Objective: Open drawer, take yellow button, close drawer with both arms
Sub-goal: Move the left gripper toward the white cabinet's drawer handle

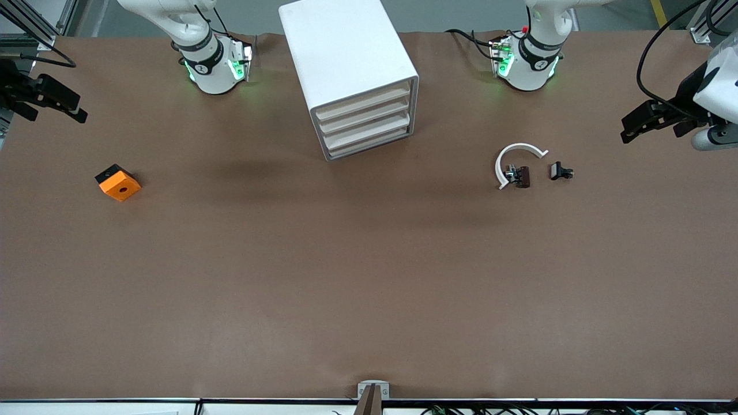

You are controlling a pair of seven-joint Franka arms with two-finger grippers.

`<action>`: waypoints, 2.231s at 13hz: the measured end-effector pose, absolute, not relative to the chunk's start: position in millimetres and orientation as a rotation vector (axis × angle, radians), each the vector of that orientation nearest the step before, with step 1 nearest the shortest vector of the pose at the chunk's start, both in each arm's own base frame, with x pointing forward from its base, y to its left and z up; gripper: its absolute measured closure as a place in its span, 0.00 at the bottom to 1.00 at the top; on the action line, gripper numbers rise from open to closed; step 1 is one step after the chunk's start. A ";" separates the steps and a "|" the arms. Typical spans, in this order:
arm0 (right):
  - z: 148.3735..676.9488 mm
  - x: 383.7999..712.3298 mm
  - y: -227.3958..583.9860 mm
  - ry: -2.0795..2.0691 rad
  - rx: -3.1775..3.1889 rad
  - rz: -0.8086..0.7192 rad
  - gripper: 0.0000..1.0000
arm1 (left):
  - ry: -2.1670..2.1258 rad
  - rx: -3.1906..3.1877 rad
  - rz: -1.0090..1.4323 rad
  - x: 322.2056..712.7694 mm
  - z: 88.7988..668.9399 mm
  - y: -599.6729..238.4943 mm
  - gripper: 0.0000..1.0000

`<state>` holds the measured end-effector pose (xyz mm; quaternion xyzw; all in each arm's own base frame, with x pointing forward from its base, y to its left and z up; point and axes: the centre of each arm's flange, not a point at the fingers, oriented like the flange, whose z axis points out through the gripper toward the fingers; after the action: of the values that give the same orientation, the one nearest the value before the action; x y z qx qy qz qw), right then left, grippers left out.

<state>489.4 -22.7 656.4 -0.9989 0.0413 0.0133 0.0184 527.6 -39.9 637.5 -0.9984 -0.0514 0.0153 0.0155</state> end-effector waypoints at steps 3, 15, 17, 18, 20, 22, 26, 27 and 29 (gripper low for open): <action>656.4 489.4 -22.1 0.126 -3.102 0.041 0.00 | -0.157 -3.088 0.044 527.8 637.5 -38.7 0.00; 660.3 491.5 -20.7 0.122 -3.103 0.003 0.00 | -0.406 -3.060 0.335 575.7 510.6 -163.3 0.00; 660.4 491.5 -20.5 0.121 -3.103 0.003 0.00 | -0.518 -3.004 0.397 576.6 472.0 -204.2 0.00; 660.4 491.5 -20.5 0.121 -3.103 0.003 0.00 | -0.589 -2.978 0.411 576.1 454.7 -224.4 0.00; 660.4 491.5 -20.7 0.122 -3.103 0.003 0.00 | -0.793 -2.901 0.445 567.9 424.3 -269.3 0.00; 660.5 491.5 -20.8 0.122 -3.103 0.003 0.00 | -0.976 -2.796 0.491 554.6 395.1 -313.6 0.00; 660.6 491.7 -14.9 0.101 -3.106 0.003 0.00 | -1.306 -2.559 0.650 520.9 350.6 -384.1 0.00; 660.6 491.8 -7.9 0.080 -3.108 0.003 0.00 | -1.355 -2.496 0.663 509.9 340.7 -399.4 0.00; 660.8 491.9 5.4 0.042 -3.112 0.003 0.00 | -1.460 -2.354 0.711 487.7 320.8 -426.3 0.00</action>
<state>491.9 5.4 660.8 -0.9998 0.0135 0.0009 0.0147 487.7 -426.3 320.8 -0.8149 -0.5056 0.2460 0.1406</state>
